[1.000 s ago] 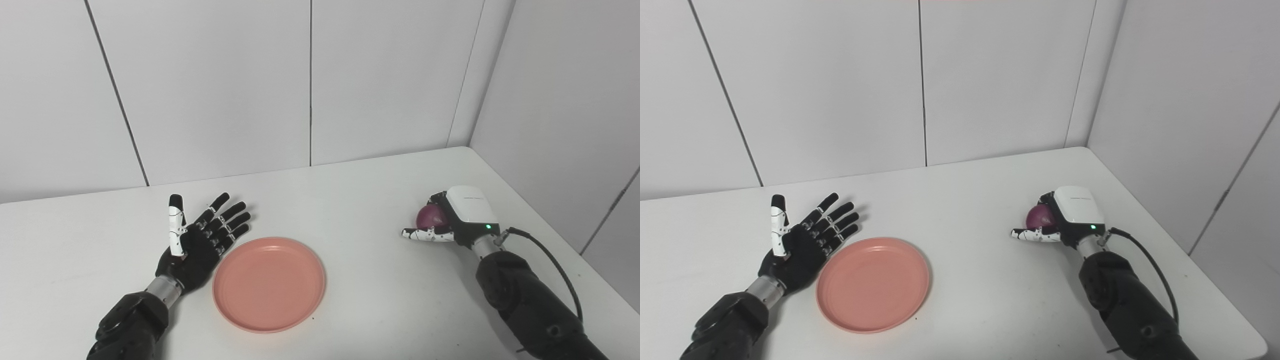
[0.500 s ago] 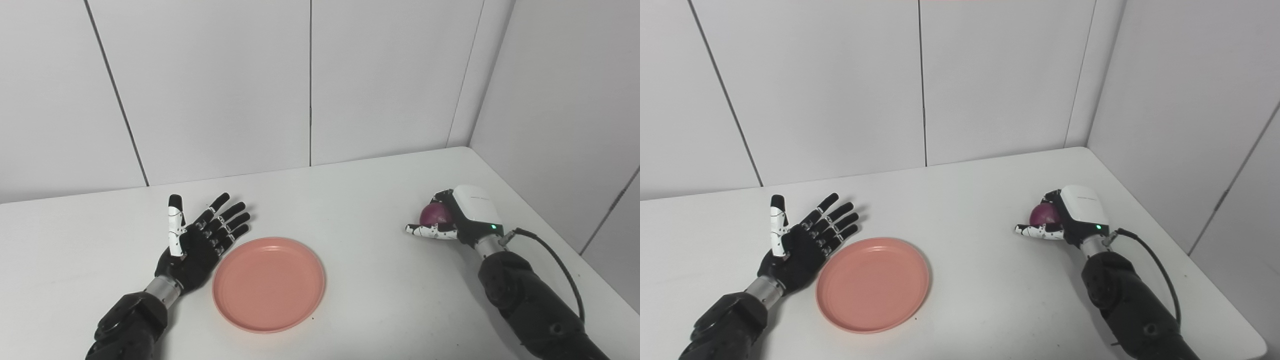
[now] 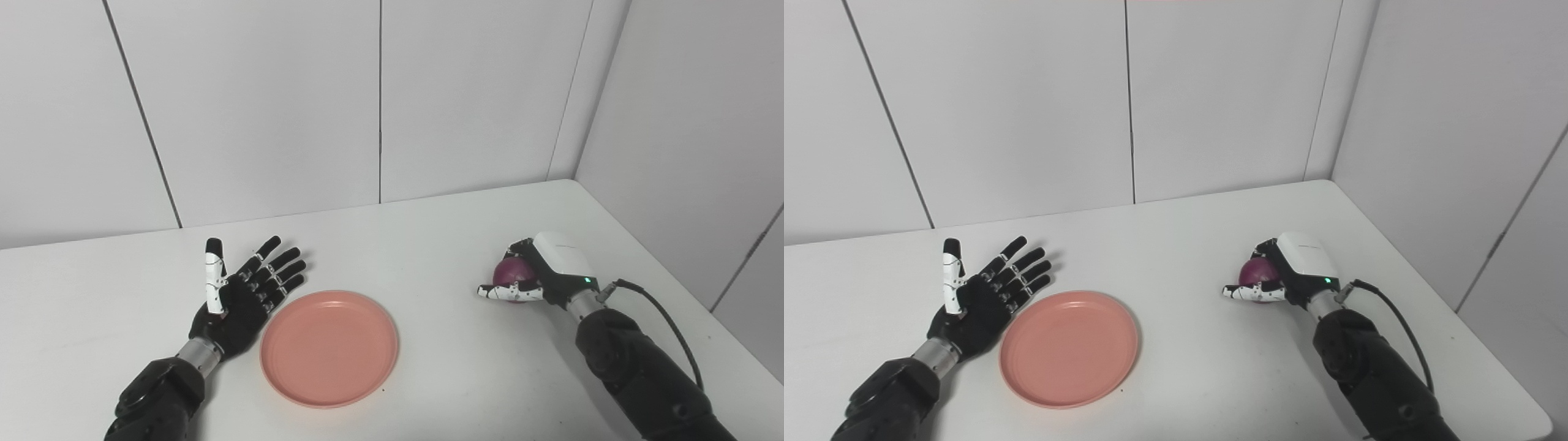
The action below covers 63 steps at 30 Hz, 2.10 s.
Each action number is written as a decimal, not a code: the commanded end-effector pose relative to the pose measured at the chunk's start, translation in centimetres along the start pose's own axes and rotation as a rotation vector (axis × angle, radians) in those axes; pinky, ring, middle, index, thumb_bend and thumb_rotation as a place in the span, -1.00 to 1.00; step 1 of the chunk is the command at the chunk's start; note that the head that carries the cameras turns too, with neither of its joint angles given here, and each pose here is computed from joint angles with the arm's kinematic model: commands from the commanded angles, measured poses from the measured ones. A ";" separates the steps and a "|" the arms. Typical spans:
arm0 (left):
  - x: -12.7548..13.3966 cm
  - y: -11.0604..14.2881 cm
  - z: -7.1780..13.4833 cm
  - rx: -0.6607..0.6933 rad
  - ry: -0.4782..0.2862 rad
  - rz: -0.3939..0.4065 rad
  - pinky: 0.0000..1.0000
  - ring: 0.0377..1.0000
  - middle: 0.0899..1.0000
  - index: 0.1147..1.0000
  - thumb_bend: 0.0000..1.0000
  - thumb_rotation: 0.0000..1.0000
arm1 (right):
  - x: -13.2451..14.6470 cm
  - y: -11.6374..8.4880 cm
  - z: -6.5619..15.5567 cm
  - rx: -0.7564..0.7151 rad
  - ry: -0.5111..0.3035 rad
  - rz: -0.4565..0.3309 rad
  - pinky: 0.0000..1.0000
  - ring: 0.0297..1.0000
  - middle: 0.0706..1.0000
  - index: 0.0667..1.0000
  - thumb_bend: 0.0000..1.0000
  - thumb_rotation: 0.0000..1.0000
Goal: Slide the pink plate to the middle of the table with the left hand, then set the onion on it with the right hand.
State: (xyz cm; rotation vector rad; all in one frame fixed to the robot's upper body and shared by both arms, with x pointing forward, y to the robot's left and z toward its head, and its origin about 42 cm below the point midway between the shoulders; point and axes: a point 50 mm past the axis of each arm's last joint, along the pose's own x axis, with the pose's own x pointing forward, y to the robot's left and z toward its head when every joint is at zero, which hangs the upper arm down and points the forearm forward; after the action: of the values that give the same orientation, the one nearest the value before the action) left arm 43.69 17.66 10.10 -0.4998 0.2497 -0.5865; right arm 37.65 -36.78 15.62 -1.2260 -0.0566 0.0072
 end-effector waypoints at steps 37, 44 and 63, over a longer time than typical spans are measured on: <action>0.5 -1.8 -5.2 -0.053 0.117 0.117 0.62 0.55 0.55 0.82 0.71 0.96 | 2.4 -1.1 22.3 -0.109 -0.670 -0.012 -0.61 -0.53 -0.45 -0.23 -0.07 0.04; 0.9 -2.5 -5.8 -0.055 0.110 0.116 0.61 0.54 0.54 0.81 0.72 0.96 | 2.1 0.7 23.4 -0.122 -0.697 0.052 -0.59 -0.52 -0.41 -0.18 -0.08 0.05; 0.5 -2.4 -6.0 -0.057 0.109 0.109 0.66 0.56 0.61 0.79 0.76 0.92 | 3.1 5.3 20.5 -0.147 -0.679 0.120 -0.67 -0.59 -0.48 -0.22 -0.09 -0.08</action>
State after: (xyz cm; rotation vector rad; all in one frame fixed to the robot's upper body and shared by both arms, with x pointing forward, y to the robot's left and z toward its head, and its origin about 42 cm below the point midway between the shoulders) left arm 43.02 12.97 9.93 -0.5309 0.2303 -0.5397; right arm 38.92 -15.73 15.83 -1.3173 -0.4958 0.5567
